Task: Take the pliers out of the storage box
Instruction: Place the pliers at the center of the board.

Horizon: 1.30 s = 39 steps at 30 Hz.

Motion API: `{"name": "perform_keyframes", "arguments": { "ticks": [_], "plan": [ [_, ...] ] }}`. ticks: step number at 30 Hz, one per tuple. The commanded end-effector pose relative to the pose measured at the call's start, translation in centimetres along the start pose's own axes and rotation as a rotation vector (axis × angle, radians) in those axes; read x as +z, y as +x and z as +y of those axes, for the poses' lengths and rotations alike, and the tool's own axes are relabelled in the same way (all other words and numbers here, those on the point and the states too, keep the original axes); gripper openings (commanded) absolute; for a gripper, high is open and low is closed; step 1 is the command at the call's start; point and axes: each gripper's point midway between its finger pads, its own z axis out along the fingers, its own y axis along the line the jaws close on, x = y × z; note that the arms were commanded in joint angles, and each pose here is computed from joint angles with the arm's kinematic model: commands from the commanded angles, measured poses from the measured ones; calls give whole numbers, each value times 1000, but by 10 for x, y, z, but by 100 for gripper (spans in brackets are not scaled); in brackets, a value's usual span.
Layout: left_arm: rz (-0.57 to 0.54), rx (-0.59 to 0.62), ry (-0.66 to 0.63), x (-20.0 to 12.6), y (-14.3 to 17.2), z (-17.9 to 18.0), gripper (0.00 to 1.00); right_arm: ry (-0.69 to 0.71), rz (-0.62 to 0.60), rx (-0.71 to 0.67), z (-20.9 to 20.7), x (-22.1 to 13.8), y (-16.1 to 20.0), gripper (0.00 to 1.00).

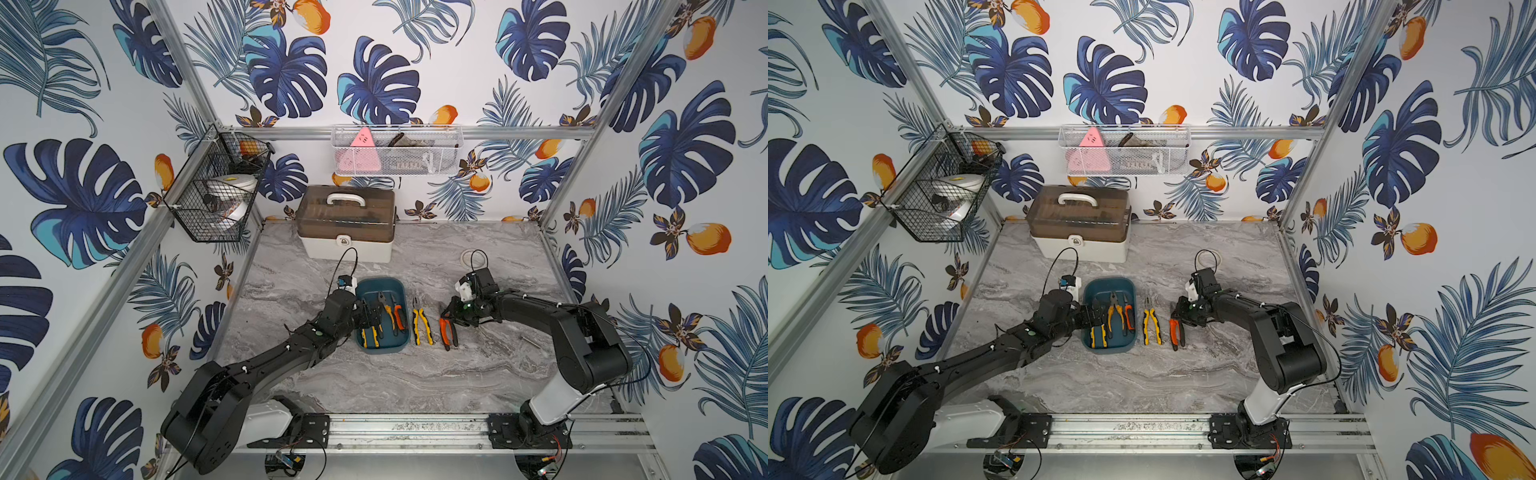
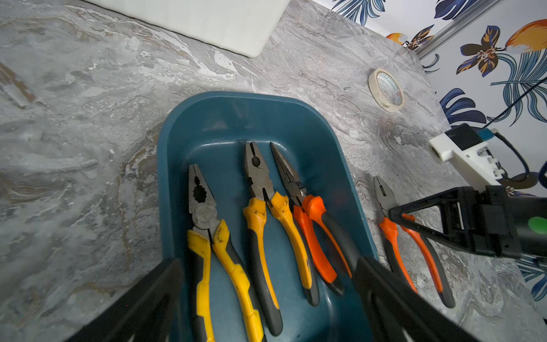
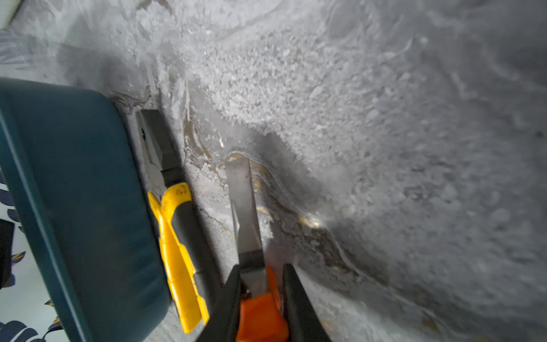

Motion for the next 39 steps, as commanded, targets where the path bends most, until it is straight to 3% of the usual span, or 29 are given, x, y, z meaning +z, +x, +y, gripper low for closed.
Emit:
{"name": "perform_keyframes", "arguments": {
  "ticks": [1,7,25,39],
  "plan": [
    [-3,15,1,1,-3,-2,99,-28,-47,46,-1,8,-9,0],
    [1,17,-2,1,-2,-1,99,-81,-82,162,-10,19,-3,0],
    [10,18,-8,4,0,0,99,-92,-161,290,-27,18,7,0],
    [6,17,-14,3,-2,0,99,-197,-153,257,0,16,13,0]
  ]
}}
